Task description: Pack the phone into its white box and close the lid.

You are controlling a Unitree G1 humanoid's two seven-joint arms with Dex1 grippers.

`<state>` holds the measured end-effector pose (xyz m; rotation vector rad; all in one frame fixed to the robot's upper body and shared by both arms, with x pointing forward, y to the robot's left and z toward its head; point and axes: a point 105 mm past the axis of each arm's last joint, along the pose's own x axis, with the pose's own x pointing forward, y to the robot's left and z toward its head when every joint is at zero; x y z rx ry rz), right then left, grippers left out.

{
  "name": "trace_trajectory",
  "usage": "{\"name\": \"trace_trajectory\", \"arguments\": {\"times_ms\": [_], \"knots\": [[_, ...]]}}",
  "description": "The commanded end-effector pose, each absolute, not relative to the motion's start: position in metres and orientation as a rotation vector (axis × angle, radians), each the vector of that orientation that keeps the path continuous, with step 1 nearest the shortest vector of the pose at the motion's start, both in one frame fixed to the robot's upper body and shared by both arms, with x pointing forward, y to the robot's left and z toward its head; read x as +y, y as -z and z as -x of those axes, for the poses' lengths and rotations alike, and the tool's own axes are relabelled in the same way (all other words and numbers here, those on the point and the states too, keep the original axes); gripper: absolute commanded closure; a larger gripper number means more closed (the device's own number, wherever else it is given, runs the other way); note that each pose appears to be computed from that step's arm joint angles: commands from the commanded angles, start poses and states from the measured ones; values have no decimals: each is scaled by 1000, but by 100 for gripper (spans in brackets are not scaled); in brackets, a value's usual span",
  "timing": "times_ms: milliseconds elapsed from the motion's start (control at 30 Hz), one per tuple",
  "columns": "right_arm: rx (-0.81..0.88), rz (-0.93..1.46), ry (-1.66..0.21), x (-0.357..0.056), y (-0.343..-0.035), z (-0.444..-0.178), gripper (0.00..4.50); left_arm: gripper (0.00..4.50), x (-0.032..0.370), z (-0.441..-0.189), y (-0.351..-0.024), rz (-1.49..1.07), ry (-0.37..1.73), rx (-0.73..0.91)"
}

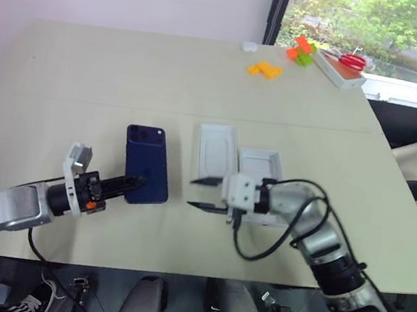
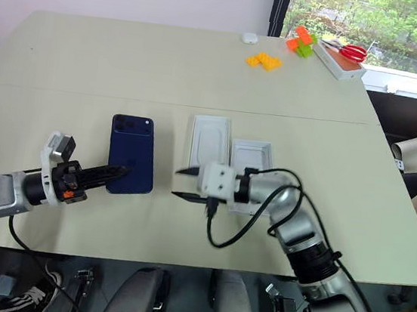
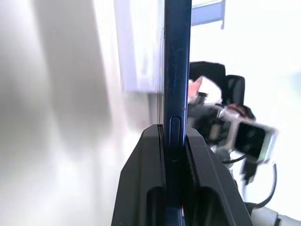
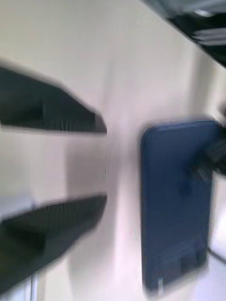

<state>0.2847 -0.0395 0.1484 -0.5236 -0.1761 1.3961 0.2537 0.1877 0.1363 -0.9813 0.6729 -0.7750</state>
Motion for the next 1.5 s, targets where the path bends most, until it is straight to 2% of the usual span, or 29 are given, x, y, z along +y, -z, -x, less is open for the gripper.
{"name": "trace_trajectory", "arguments": {"times_ms": [33,67,100,233,333,400,633,900,1233,1267,1300,1500], "knots": [[-170,512,-1338,-75,-176,-298,65,450,174,-275,-155,967,782,588],[-149,538,-1304,-91,-178,-306,12,450,167,-283,-160,979,784,562],[-125,541,-1276,-105,-180,-312,4,450,161,-290,-163,992,790,549],[-77,545,-1237,-137,-180,-320,4,450,132,-311,-168,999,789,560],[-36,501,-1230,-152,-175,-319,4,450,104,-316,-171,1000,856,611],[-19,554,-1232,-158,-169,-317,4,450,93,-321,-168,965,867,640],[-29,555,-1191,-160,-167,-320,4,450,72,-341,-158,956,855,720],[-40,598,-1167,-159,-160,-320,4,450,55,-342,-150,845,889,761],[-67,632,-1156,-156,-159,-325,4,450,50,-352,-147,890,858,778],[-68,630,-1156,-155,-159,-325,0,352,50,-354,-146,891,845,774],[-69,631,-1157,-155,-158,-325,0,319,51,-357,-146,887,828,768],[-73,633,-1159,-153,-157,-325,0,18,48,-356,-148,897,845,770]]}}
